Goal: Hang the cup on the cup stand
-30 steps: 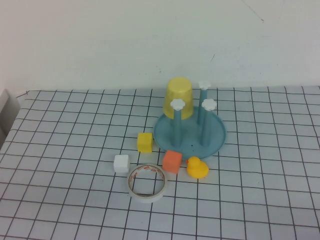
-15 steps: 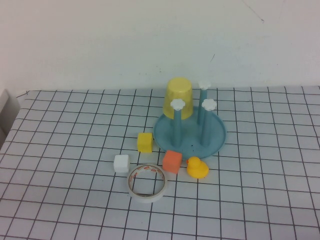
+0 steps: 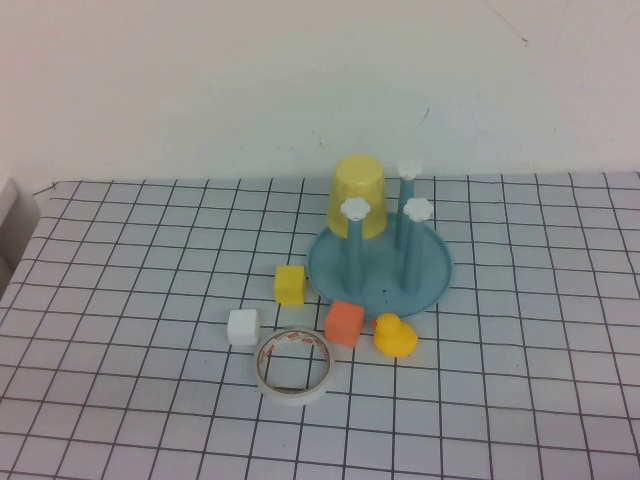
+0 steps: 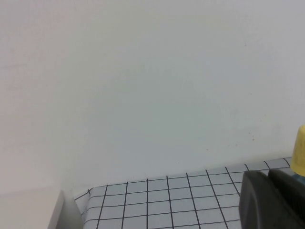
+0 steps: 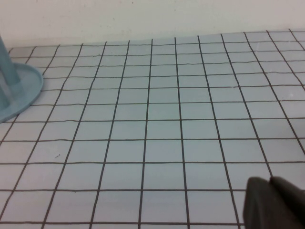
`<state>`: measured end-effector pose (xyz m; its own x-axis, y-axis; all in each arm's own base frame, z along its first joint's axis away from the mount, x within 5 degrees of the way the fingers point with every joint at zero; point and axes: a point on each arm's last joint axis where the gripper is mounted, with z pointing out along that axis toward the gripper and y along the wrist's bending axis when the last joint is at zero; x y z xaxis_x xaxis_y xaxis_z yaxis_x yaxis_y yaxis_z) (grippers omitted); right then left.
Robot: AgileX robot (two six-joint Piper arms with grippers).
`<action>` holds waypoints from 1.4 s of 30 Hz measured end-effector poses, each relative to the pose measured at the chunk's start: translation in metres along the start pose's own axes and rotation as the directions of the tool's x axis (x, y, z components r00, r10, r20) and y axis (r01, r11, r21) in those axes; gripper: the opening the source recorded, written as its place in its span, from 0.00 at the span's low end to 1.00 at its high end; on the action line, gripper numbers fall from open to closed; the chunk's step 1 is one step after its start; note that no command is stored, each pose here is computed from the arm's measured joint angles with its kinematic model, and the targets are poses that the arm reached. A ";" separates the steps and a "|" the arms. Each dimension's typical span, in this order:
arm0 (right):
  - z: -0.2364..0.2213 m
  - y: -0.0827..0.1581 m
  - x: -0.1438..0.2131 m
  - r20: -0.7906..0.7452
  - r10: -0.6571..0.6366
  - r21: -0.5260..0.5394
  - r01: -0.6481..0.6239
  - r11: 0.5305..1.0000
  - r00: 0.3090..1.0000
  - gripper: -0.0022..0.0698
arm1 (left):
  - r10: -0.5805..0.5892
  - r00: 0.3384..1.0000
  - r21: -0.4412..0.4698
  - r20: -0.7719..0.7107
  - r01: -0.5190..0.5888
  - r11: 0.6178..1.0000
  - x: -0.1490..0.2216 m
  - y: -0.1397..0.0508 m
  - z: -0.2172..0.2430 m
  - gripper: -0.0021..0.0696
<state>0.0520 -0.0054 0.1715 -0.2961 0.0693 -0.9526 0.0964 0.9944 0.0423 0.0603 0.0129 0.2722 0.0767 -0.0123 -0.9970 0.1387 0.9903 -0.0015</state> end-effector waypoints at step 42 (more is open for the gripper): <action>0.000 0.000 0.000 0.000 0.001 0.000 -0.001 1.000 1.000 0.03 | -0.110 0.987 -0.152 -0.115 0.092 0.984 0.076 -0.013 -0.005 0.03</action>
<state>0.0520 -0.0054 0.1715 -0.2960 0.0700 -0.9526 0.0966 0.9944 0.0430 0.0598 -0.0001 0.1965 -0.0534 -0.1051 -0.9930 -0.0062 0.9945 -0.1049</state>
